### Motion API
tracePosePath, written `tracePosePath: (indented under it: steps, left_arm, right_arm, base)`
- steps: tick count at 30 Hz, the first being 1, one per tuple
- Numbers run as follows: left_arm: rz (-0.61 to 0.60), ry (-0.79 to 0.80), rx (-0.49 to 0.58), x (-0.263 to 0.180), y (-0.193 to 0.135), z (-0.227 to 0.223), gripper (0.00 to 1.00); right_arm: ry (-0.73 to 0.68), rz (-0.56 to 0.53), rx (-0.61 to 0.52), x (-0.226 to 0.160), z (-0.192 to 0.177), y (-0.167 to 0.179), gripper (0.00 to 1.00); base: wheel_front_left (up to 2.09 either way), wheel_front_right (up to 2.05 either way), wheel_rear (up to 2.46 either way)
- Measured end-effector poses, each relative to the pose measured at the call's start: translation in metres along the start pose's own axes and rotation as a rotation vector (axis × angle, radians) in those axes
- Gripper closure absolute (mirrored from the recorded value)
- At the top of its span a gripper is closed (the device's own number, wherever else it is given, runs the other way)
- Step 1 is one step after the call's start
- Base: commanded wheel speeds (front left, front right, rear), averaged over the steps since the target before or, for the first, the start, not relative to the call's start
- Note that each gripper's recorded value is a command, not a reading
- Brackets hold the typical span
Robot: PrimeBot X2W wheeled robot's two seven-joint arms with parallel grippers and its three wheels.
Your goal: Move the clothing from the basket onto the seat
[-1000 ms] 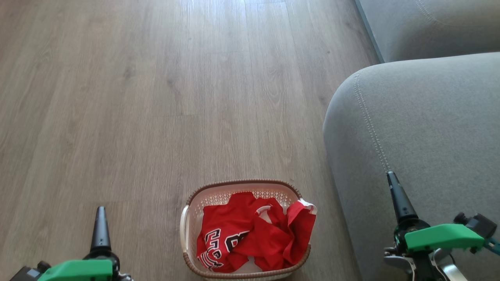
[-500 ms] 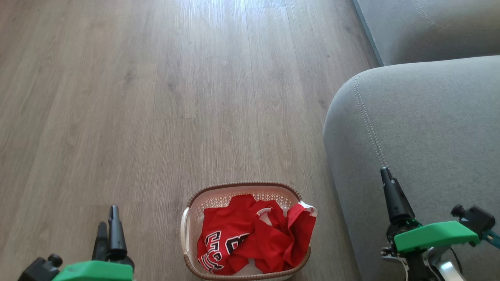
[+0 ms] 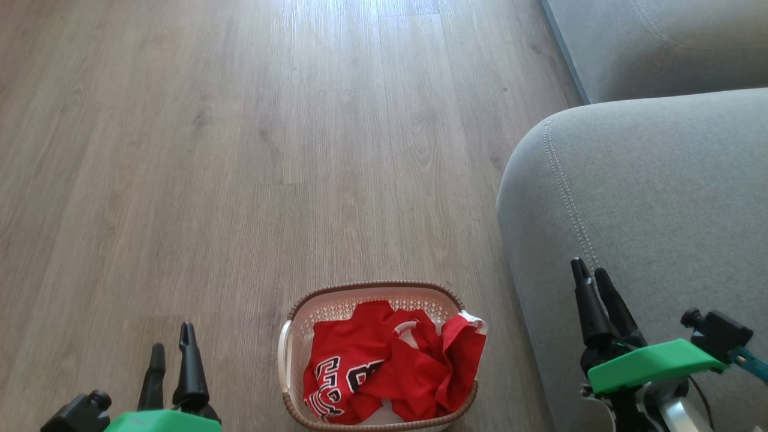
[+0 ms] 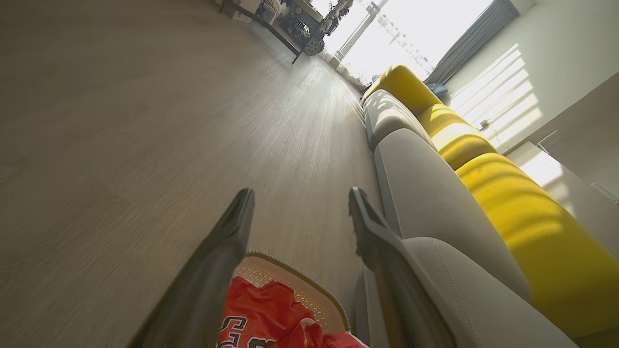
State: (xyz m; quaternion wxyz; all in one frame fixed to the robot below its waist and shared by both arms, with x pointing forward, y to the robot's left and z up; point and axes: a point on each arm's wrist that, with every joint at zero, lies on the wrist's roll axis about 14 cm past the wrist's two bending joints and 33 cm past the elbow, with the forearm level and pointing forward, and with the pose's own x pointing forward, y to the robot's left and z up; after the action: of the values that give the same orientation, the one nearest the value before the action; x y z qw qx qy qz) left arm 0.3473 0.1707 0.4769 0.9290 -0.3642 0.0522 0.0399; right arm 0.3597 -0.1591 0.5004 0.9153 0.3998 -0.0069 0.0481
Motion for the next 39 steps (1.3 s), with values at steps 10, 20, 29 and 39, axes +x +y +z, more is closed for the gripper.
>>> tracePosePath:
  steps: [10,20,29,39]
  left_arm:
    - [-0.017,-0.018,0.145,-0.001,-0.004,0.0,0.0]
    - [-0.019,-0.038,0.282,-0.007,-0.002,-0.001,0.0]
    - [-0.042,-0.067,0.381,-0.008,-0.007,0.003,0.0]
    - [-0.073,-0.09,0.51,-0.011,-0.013,0.001,0.0]
  right_arm:
    - [0.011,0.026,-0.144,0.0,-0.003,0.004,0.0]
    - [0.024,0.04,-0.281,-0.001,-0.008,0.005,0.0]
    - [0.035,0.043,-0.375,-0.005,-0.012,0.004,0.0]
    - [0.036,0.066,-0.511,-0.005,-0.014,0.008,0.0]
  base:
    - [0.0,0.0,0.0]
    - [0.0,0.0,0.0]
    - [0.0,0.0,0.0]
    - [0.0,0.0,0.0]
